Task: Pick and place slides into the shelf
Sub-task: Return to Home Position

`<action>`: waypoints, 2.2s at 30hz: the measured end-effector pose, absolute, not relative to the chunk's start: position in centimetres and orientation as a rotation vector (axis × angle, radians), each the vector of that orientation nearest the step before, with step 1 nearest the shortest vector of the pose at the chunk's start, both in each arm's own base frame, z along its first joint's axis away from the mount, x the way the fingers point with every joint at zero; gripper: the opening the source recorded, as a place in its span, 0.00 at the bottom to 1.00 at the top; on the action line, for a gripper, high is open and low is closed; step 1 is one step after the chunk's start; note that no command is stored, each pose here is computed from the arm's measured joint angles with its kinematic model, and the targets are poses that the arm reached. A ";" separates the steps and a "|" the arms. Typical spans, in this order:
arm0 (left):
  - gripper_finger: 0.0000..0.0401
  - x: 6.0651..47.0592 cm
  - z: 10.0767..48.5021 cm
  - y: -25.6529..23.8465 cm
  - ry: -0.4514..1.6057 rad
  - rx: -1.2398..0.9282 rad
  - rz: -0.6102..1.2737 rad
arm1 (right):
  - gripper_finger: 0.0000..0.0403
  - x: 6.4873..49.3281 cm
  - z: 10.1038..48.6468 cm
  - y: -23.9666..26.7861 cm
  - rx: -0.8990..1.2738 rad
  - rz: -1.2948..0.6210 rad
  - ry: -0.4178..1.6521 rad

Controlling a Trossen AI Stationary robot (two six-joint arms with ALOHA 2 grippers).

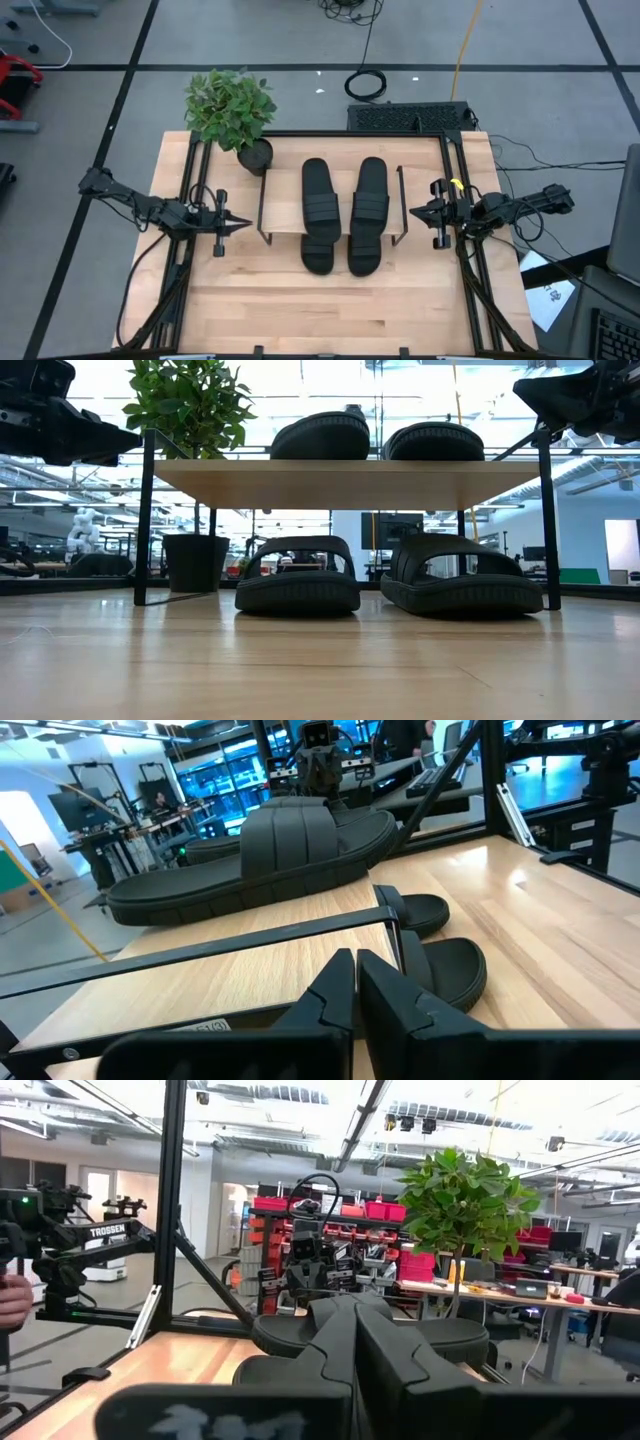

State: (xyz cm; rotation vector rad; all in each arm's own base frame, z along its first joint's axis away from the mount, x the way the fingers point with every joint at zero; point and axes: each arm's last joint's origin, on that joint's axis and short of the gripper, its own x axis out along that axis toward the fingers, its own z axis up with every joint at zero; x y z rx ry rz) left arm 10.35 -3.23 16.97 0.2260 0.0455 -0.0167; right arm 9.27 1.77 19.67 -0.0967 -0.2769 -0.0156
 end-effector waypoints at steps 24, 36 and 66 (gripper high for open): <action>0.03 10.3 17.0 -3.2 0.047 0.224 -0.016 | 0.00 9.3 19.7 1.8 -0.068 -0.012 -0.276; 0.06 10.3 17.0 -3.2 0.046 0.225 -0.016 | 0.00 9.3 19.7 1.8 -0.067 -0.012 -0.276; 0.06 10.3 17.0 -3.2 0.046 0.225 -0.016 | 0.00 9.3 19.7 1.8 -0.067 -0.012 -0.276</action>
